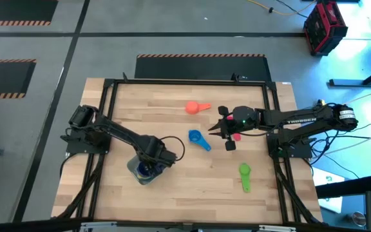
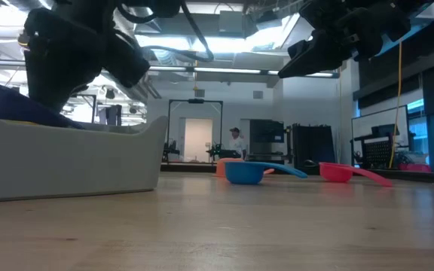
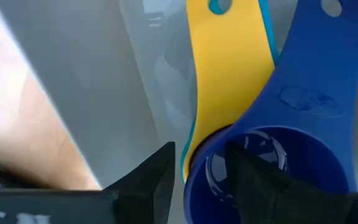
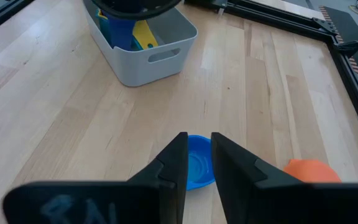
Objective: Nest measuring cups in basket
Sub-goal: Stack the violet measuring cup on the yellow measuring cup in the gray bin
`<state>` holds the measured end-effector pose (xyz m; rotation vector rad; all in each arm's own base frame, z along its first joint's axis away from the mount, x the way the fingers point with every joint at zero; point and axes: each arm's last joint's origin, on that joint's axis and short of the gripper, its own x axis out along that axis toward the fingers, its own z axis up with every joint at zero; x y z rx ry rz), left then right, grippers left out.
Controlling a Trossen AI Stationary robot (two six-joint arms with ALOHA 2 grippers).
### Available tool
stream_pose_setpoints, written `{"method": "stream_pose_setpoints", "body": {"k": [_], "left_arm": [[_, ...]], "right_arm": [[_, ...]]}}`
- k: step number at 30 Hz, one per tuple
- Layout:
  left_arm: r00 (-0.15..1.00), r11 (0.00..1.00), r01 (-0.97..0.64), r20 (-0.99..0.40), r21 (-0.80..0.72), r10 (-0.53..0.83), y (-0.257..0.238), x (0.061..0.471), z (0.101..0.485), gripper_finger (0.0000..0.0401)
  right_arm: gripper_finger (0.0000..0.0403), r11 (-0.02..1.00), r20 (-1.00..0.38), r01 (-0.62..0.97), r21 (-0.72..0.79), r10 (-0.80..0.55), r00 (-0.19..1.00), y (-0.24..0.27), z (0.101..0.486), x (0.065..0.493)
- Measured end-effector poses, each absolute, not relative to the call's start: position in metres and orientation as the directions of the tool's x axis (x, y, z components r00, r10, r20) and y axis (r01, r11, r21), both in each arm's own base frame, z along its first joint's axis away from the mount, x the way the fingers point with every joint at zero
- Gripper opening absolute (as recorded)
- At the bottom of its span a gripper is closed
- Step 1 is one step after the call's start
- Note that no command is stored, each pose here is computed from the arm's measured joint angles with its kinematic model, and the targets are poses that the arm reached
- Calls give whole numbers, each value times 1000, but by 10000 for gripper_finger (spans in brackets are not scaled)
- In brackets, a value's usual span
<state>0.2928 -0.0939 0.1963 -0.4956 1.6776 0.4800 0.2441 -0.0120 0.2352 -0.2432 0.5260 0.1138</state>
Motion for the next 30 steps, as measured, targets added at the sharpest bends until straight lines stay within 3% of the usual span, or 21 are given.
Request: {"method": "stream_pose_setpoints", "body": {"k": [5,13,22,30], "left_arm": [[-150,821,-569,-987,39,-57,-95,292,195,99],[-147,821,-569,-987,36,-59,-95,292,196,11],[-111,822,-569,-993,25,-47,-99,296,211,5],[-89,711,-702,-996,41,-30,-115,294,215,4]], "right_arm": [[75,965,-509,-169,-200,45,860,-12,235,244],[75,965,-509,-169,-200,45,859,-12,235,244],[75,965,-509,-169,-200,45,859,-12,235,244],[75,965,-509,-170,-200,45,860,-12,235,244]]}}
